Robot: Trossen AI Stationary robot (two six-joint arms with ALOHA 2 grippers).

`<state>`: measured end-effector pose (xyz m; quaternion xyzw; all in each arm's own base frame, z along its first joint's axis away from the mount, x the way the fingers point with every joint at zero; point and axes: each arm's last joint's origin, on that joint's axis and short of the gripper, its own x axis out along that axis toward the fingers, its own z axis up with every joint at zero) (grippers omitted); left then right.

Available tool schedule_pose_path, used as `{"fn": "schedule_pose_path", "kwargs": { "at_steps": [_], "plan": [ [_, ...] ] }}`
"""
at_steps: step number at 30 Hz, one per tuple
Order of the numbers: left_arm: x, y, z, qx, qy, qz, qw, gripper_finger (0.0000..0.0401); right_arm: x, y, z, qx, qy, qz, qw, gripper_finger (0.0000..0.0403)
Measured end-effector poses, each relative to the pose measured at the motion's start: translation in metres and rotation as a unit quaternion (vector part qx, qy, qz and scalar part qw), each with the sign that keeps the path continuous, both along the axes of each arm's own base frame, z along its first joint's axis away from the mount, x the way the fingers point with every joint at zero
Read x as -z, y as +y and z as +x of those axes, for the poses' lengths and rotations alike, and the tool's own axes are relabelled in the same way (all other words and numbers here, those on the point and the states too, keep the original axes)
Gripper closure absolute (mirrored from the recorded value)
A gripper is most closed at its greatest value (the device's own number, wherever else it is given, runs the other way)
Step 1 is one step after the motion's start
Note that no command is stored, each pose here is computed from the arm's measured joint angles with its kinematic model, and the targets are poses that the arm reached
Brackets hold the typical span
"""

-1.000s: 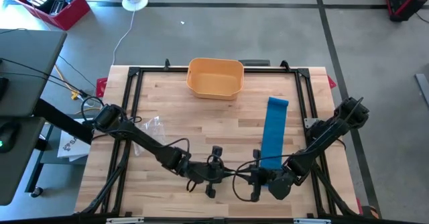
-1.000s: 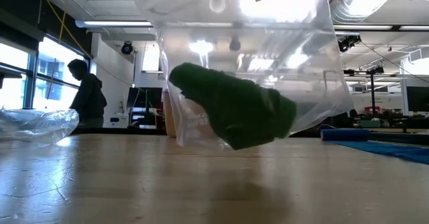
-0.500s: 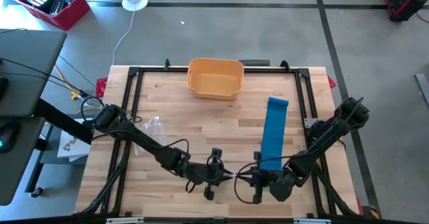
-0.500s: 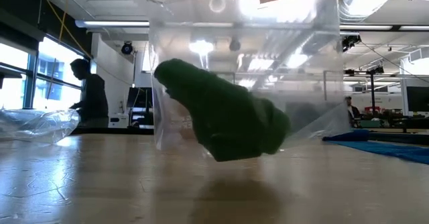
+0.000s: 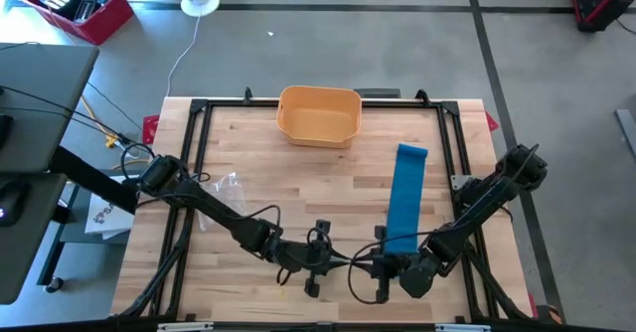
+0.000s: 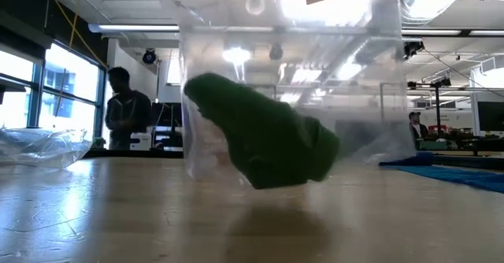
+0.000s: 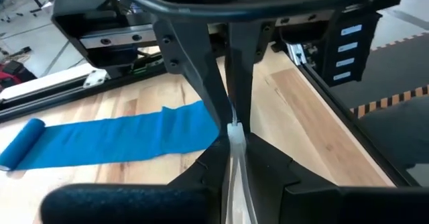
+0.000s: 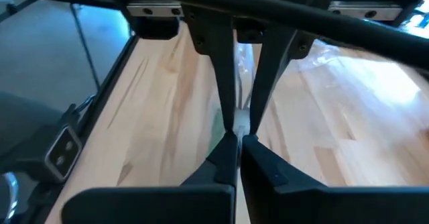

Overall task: Roll bandage
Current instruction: Close the transparent zip bag

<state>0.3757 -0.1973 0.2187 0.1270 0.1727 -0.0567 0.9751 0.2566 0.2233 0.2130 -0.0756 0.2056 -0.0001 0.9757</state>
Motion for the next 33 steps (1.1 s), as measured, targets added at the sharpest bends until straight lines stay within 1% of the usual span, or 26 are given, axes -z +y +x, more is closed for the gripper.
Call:
{"fn": "schedule_pose_path", "kwargs": {
  "at_steps": [7, 13, 19, 21, 25, 28, 30, 33],
  "plan": [
    [0.003, -0.001, 0.0, -0.002, 0.006, 0.009, 1.0, 0.0387, 0.001, 0.0, 0.0, -0.007, 0.004, -0.003, 1.0, 0.0403],
    [0.004, -0.002, -0.005, -0.017, 0.023, 0.026, 0.999, 0.0388, 0.002, -0.001, 0.0, 0.006, 0.009, 0.009, 1.0, 0.0403],
    [0.009, -0.004, -0.008, -0.023, 0.045, 0.044, 0.998, 0.0386, 0.003, -0.001, 0.0, 0.005, 0.009, 0.009, 1.0, 0.0403],
    [0.014, -0.002, -0.011, -0.027, 0.064, 0.054, 0.996, 0.0386, 0.003, 0.0, -0.001, 0.001, 0.01, 0.011, 1.0, 0.0402],
    [0.018, -0.001, -0.015, -0.045, 0.089, 0.057, 0.993, 0.0385, 0.002, 0.0, -0.001, 0.0, 0.011, 0.012, 1.0, 0.0402],
    [0.018, -0.003, -0.017, -0.054, 0.09, 0.055, 0.993, 0.0385, 0.002, -0.001, -0.001, 0.014, 0.005, 0.011, 1.0, 0.0402],
    [0.017, -0.003, -0.017, -0.053, 0.088, 0.053, 0.993, 0.0385, 0.002, -0.003, 0.0, 0.025, 0.0, -0.001, 1.0, 0.0402],
    [0.014, -0.005, -0.018, -0.053, 0.082, 0.048, 0.994, 0.0385, -0.001, -0.005, 0.004, 0.025, -0.011, -0.011, 1.0, 0.0388]
  ]
}}
